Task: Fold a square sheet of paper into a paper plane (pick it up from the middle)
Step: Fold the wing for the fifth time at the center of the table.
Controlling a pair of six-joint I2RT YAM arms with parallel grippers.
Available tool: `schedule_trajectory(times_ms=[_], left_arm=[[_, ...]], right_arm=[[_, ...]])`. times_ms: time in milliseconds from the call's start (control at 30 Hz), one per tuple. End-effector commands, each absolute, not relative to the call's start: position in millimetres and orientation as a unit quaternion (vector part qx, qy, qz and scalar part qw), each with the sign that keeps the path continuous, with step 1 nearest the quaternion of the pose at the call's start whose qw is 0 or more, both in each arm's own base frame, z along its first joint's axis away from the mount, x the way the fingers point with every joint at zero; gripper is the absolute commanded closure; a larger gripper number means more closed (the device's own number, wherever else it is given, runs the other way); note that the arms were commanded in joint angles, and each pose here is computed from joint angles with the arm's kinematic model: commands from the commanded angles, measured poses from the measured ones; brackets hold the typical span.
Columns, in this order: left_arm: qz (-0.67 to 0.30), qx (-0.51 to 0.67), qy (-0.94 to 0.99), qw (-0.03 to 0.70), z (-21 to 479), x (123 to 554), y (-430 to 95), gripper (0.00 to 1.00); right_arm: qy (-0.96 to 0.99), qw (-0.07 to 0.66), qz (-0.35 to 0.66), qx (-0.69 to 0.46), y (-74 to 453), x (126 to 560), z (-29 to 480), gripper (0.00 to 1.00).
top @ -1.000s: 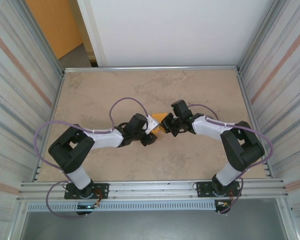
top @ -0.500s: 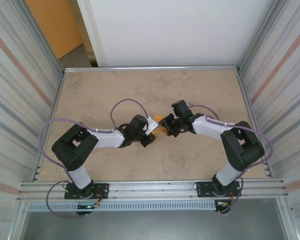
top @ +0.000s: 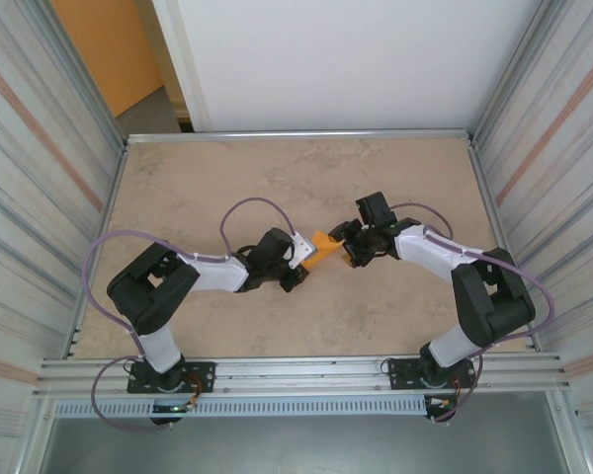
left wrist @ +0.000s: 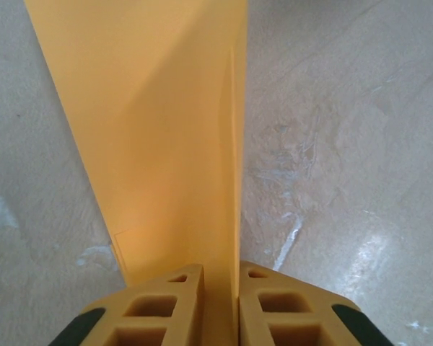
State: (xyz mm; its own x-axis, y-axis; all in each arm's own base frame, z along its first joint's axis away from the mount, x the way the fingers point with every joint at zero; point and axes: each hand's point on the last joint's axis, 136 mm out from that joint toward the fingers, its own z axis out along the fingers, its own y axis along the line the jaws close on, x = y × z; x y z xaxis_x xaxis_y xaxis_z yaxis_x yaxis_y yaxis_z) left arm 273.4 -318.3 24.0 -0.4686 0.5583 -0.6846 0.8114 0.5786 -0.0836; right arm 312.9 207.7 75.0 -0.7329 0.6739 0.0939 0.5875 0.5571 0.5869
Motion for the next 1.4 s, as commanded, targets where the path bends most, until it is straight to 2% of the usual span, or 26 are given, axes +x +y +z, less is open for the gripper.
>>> schedule_trajectory(times_ms=[0, 200, 433, 767, 1100, 1367], left_arm=[[-0.227, 0.411, 0.837, 0.280, 16, 262, -324, 0.82], [-0.289, 0.382, 0.842, 0.250, 27, 259, -330, 0.85], [-0.361, 0.326, 0.847, 0.214, 30, 262, -324, 0.86], [-0.382, 0.299, 0.856, 0.179, 22, 262, -322, 0.86], [-0.392, 0.285, 0.862, 0.147, 21, 261, -322, 0.86], [-0.388, 0.282, 0.870, 0.117, 14, 259, -323, 0.87]], right_arm=[[0.889, 0.086, 0.280, 0.351, 193, 307, 77, 0.42], [0.900, 0.111, 0.269, 0.325, 179, 304, 77, 0.38], [0.923, 0.128, 0.274, 0.237, 184, 302, 81, 0.34], [0.954, 0.093, 0.244, 0.149, 216, 291, 60, 0.31], [0.961, 0.076, 0.241, 0.114, 235, 293, 46, 0.34], [0.966, 0.065, 0.228, 0.100, 238, 293, 36, 0.32]])
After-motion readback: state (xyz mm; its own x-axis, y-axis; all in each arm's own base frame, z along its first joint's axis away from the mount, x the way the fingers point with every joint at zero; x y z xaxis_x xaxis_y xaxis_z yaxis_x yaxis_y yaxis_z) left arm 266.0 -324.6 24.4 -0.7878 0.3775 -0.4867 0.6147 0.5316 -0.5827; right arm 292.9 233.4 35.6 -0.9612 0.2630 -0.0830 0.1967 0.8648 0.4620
